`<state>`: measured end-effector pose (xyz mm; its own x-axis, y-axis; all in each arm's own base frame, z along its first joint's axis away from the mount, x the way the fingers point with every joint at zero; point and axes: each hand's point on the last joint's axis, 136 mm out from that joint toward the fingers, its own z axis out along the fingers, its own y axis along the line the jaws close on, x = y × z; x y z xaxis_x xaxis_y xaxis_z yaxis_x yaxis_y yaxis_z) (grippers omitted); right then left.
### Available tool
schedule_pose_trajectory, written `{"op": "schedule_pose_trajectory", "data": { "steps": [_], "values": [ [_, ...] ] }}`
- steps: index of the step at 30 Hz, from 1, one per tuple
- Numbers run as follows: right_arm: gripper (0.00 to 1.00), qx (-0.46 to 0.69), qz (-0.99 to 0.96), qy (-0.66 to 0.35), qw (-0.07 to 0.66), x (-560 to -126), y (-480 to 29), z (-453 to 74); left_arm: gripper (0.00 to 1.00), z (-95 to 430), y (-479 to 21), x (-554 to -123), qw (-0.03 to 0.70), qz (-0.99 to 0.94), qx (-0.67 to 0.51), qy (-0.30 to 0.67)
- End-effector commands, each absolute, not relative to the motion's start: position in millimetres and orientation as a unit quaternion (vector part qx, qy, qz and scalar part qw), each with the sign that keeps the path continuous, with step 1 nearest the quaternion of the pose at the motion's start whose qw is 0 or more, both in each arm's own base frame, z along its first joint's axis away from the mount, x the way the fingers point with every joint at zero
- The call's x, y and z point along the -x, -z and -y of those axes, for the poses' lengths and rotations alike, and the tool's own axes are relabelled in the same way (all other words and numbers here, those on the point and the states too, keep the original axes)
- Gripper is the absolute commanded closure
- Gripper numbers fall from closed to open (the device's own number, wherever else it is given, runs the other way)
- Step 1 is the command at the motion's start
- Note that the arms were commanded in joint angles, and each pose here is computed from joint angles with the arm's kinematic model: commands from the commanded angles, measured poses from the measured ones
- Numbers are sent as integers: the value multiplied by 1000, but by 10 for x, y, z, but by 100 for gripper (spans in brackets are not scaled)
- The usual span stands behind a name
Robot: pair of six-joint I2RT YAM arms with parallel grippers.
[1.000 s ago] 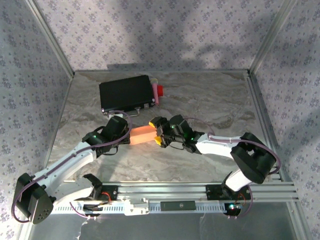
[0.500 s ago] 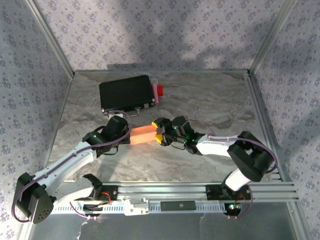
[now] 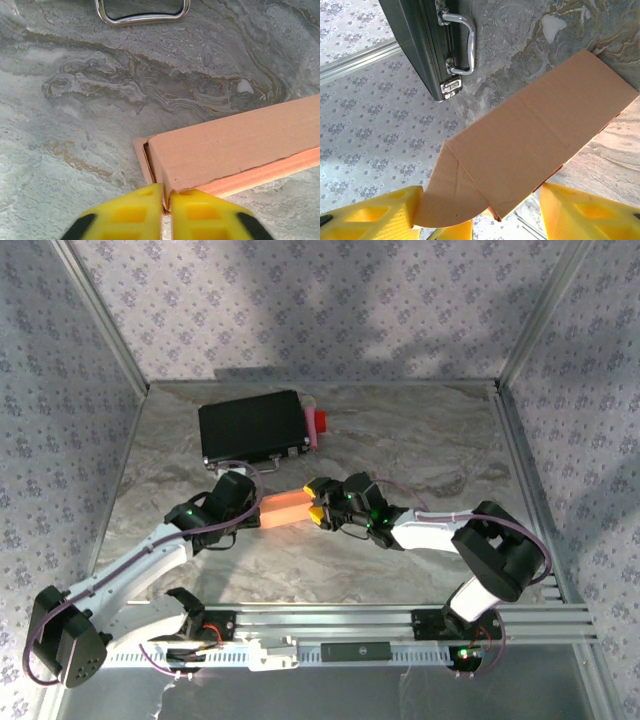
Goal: Fold the paper box
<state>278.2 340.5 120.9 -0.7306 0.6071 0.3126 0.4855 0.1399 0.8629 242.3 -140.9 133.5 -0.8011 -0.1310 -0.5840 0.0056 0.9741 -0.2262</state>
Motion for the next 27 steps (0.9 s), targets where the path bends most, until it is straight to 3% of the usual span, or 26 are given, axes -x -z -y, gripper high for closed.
{"op": "schedule_pose_trajectory", "data": {
  "steps": [1,3,9,15,16,17,18,22,27],
  "values": [
    [39,-375,-755,-536,57,-2785,-1128,-3375,72,1448,-1570,-2423,334,-932,42,135],
    [39,-376,-756,-532,57,-2785,-1122,-3364,62,1445,-1641,-2407,339,-928,46,144],
    [40,-378,-758,-527,60,-2788,-1115,-3358,46,1466,-1791,-2352,342,-923,50,171],
    [43,-380,-759,-525,61,-2800,-1113,-3355,40,1399,-1911,-2316,338,-913,89,211],
    [43,-381,-760,-523,61,-2795,-1101,-3353,33,1370,-1924,-2309,336,-911,100,217],
    [43,-381,-760,-522,61,-2790,-1093,-3347,2,1330,-1941,-2301,334,-909,112,223],
    [43,-381,-760,-522,62,-2791,-1095,-3343,0,1269,-1949,-2296,334,-907,126,222],
    [47,-382,-760,-522,63,-2796,-1091,-3342,3,1155,-1934,-2319,326,-900,161,240],
    [50,-383,-762,-519,63,-2791,-1069,-3350,18,1260,-1774,-2426,298,-889,188,292]
  ]
}}
